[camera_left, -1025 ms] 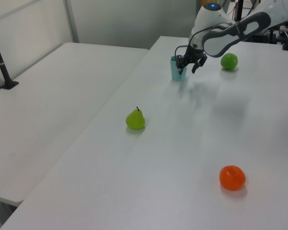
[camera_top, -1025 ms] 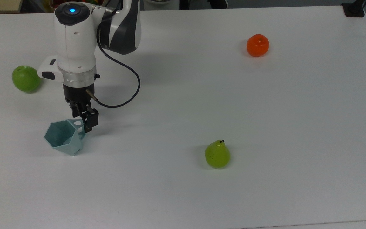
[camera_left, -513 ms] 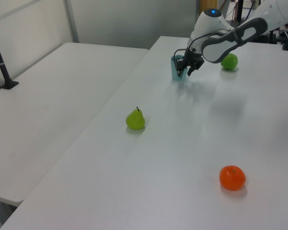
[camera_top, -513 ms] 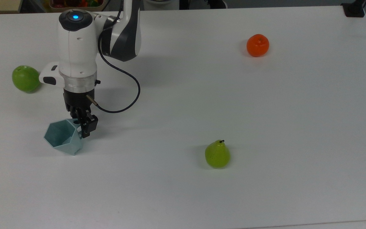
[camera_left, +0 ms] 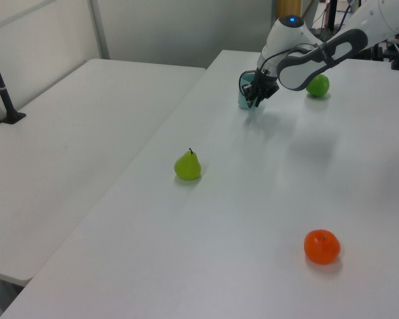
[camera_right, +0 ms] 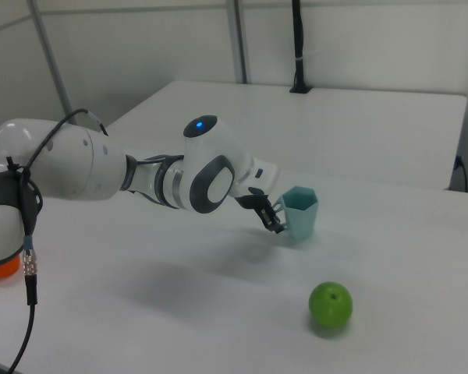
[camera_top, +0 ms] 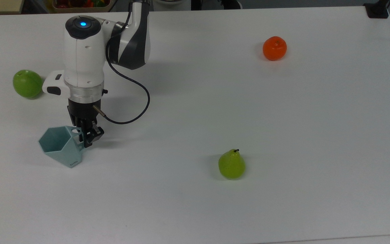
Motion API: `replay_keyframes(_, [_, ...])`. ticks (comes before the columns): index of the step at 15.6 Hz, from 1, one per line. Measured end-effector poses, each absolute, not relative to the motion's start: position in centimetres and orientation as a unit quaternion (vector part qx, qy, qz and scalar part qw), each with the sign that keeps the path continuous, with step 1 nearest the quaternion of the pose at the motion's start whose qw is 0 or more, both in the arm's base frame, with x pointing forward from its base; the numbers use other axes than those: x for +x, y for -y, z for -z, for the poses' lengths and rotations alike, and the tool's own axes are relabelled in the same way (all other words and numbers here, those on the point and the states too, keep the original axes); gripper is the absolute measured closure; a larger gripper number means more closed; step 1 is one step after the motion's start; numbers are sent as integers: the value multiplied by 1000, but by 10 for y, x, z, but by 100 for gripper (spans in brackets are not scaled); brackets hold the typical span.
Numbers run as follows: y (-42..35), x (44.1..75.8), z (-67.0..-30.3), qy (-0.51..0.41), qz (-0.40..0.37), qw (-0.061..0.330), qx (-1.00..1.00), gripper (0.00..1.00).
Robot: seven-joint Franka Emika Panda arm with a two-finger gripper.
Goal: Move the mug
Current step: 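Close the gripper on the mug rim and tilt the mug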
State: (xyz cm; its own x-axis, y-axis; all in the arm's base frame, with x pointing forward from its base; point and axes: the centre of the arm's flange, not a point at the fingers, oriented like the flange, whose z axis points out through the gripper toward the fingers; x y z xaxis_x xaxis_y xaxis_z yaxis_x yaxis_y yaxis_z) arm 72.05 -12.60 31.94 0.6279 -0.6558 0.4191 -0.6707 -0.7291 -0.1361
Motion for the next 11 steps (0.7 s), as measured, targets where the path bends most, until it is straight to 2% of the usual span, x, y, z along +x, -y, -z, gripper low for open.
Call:
replay_keyframes(1, [126,721,-320,367,-226,17,902,77])
replay_keyframes(11, [127,724,-327,363,-234,19,902,77])
